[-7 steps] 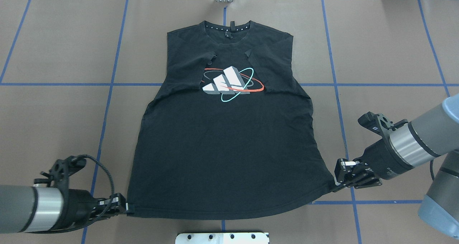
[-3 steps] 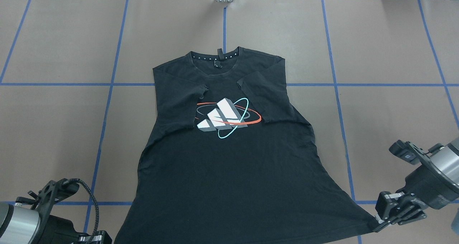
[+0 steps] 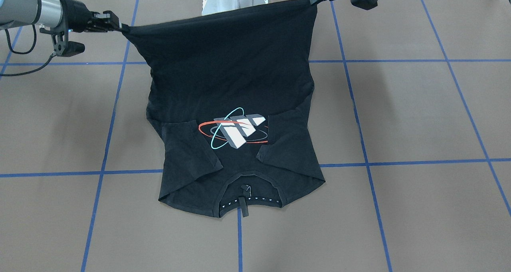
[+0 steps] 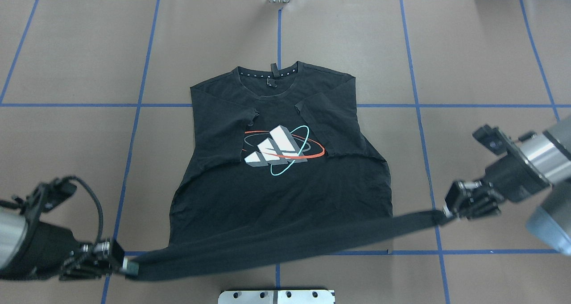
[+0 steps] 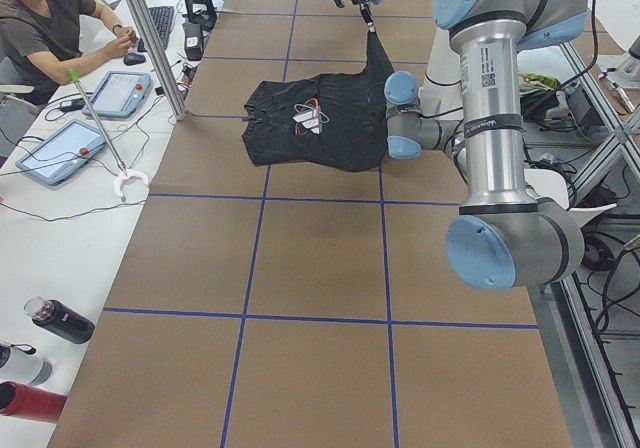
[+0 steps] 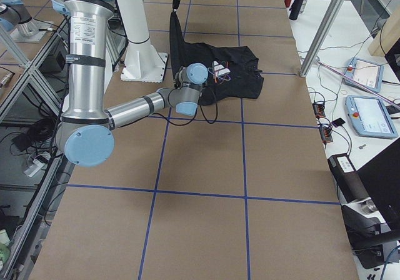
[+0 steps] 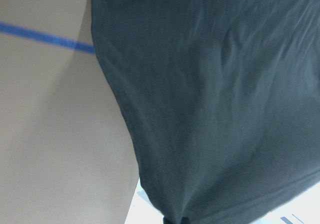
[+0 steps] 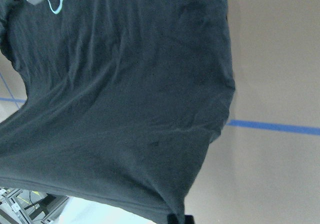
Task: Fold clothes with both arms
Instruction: 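Carry the hem with both grippers toward the collar, folding the shirt in half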
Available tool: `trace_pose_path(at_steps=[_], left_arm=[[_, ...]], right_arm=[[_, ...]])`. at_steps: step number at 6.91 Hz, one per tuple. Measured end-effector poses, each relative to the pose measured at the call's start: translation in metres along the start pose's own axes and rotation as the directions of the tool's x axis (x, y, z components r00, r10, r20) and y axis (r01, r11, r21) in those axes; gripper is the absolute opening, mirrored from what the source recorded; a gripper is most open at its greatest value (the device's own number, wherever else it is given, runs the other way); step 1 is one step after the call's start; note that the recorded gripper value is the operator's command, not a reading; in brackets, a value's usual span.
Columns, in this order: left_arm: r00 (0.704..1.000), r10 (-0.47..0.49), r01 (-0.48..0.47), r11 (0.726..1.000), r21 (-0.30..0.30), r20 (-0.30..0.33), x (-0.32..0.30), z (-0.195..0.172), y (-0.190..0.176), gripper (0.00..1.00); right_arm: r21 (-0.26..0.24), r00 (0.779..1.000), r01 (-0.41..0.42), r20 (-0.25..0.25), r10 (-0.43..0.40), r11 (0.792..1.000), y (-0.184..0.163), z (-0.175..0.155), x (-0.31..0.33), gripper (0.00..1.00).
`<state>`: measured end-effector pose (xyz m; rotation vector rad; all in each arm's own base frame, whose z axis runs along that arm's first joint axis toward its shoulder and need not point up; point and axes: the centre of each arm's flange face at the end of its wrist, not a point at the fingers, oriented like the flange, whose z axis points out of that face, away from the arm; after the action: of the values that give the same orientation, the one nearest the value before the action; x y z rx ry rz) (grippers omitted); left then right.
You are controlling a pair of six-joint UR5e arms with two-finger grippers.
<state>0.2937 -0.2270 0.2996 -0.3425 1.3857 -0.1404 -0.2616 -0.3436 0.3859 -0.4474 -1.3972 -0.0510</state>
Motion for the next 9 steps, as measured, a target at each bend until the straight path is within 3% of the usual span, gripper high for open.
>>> trace_pose_path(at_steps=[2, 4, 6, 9], left_arm=[[0.998, 0.033, -0.029, 0.996, 0.086, -0.046, 0.022, -0.003, -0.055, 0.0], [0.998, 0.05, -0.04, 0.979, 0.198, -0.045, 0.044, 0.0, -0.126, 0.0], [0.996, 0.083, -0.086, 0.945, 0.317, 0.021, 0.07, -0.02, -0.192, 0.0], [0.995, 0.055, -0.082, 0.915, 0.395, 0.077, 0.083, -0.021, -0.256, 0.0]], right_arm=[[0.126, 0.998, 0.028, 0.049, -0.034, 0.992, -0.056, -0.043, -0.036, 0.0], [0.223, 0.997, 0.026, 0.072, -0.043, 0.974, -0.095, -0.083, -0.052, 0.0], [0.298, 0.997, 0.007, 0.077, -0.031, 0.954, -0.13, -0.093, -0.061, 0.0], [0.376, 0.998, -0.016, 0.066, -0.01, 0.926, -0.184, -0.087, -0.071, 0.0]])
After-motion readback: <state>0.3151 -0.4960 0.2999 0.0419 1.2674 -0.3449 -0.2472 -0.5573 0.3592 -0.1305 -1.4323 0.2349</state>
